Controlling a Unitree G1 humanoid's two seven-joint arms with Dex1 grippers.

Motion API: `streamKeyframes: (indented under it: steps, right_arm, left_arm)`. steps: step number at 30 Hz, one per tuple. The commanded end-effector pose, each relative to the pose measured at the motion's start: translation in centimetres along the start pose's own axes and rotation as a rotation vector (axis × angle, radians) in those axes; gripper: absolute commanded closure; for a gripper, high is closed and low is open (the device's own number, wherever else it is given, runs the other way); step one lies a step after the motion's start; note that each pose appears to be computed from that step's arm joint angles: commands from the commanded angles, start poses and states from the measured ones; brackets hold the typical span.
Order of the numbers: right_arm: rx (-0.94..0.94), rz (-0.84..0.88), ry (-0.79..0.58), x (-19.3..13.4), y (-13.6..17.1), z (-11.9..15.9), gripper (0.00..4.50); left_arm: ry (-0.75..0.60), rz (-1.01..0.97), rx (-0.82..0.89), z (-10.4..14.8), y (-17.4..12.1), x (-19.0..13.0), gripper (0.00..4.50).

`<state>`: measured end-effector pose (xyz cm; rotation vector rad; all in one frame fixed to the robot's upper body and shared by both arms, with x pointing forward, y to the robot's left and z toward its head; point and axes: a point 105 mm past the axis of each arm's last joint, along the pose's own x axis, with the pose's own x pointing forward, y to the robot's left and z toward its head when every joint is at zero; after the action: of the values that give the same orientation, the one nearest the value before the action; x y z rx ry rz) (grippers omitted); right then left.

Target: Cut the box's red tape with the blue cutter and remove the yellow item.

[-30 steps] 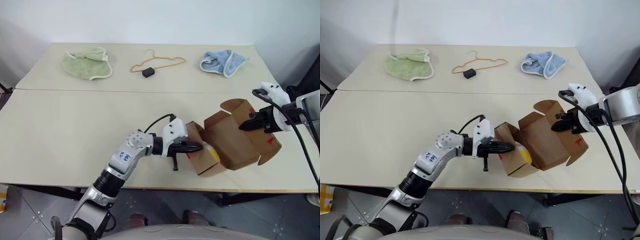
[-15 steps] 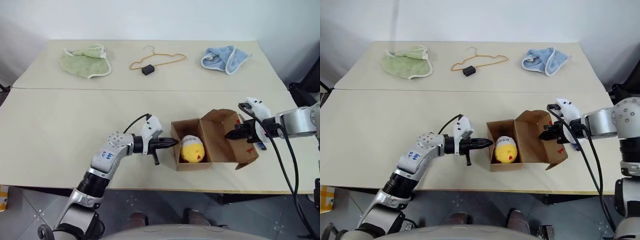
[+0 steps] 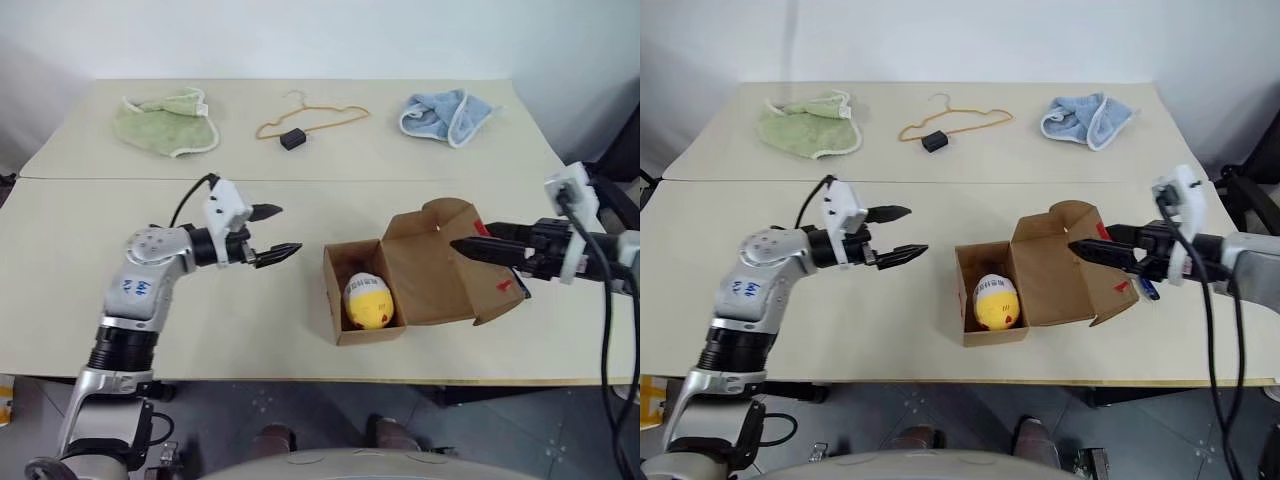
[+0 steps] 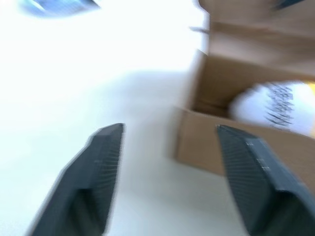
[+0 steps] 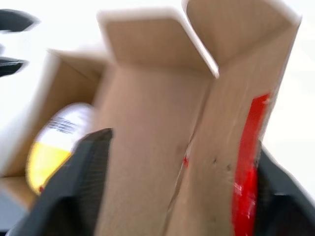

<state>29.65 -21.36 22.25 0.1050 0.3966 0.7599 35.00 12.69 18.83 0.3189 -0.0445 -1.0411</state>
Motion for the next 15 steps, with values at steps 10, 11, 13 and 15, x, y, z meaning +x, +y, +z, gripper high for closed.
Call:
streamKeyframes:
  steps: [10,11,13,15]
  right_arm:
    - [-0.681,0.430,-0.121,-5.4,4.4,-1.0,0.02]
    - [-0.709,0.446,-0.118,-5.4,4.9,-1.3,0.02]
    - [-0.716,0.454,-0.136,-5.4,5.6,-1.6,0.02]
    - [-0.723,0.455,-0.152,-5.5,6.3,-1.9,0.02]
  left_arm:
    - [0.168,0.140,-0.367,-6.2,-1.9,-16.1,0.09]
    - [0.180,0.163,-0.375,-6.5,-2.0,-17.1,0.09]
    - [0.199,0.192,-0.377,-6.7,-2.0,-18.3,0.09]
    - [0.198,0.176,-0.358,-6.0,-2.0,-18.2,0.09]
